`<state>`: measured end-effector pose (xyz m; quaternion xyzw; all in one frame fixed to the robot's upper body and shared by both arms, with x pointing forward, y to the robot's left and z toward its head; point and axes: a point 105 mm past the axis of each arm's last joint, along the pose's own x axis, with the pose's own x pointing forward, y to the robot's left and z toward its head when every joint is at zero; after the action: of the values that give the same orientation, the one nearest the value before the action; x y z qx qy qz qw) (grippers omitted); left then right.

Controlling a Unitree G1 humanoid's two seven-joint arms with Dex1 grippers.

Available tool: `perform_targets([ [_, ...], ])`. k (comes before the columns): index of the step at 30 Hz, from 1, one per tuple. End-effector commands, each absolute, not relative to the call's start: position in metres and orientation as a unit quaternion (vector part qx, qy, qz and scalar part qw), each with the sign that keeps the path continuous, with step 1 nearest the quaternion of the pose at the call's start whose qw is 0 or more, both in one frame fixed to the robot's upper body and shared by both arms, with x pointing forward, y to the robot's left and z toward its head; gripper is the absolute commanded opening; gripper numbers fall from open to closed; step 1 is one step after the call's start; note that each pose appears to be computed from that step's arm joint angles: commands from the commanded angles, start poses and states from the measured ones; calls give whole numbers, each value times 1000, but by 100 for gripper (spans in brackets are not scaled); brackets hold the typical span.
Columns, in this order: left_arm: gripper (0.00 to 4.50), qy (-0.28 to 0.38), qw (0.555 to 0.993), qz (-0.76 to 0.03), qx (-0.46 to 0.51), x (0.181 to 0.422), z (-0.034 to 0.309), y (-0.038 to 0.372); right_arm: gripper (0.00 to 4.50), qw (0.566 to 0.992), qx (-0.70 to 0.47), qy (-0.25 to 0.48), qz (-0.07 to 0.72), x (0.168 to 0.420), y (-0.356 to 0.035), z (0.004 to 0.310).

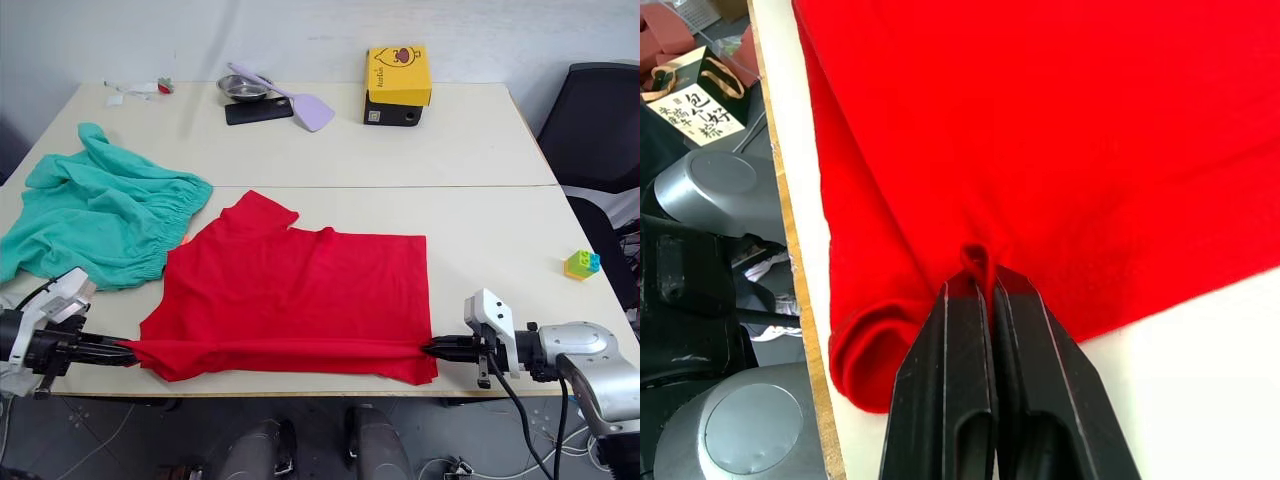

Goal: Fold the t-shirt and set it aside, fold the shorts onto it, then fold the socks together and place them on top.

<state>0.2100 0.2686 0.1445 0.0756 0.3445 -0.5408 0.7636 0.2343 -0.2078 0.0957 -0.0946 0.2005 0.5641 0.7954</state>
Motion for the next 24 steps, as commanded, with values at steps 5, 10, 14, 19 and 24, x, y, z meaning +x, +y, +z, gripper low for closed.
perform_targets([
  [5,3,260,790,-530,169,211,149,280,0,804,-119,149,564,234,-210,115],
  [10,3,276,777,-519,224,195,157,295,0,808,-149,147,551,237,-225,126],
  [14,3,313,754,-521,251,185,168,301,0,806,-166,135,552,243,-228,136],
  [19,3,296,766,-497,280,198,195,307,0,806,-173,118,554,250,-222,147],
  [24,3,270,786,-487,270,209,212,307,0,806,-174,115,554,255,-220,148],
])
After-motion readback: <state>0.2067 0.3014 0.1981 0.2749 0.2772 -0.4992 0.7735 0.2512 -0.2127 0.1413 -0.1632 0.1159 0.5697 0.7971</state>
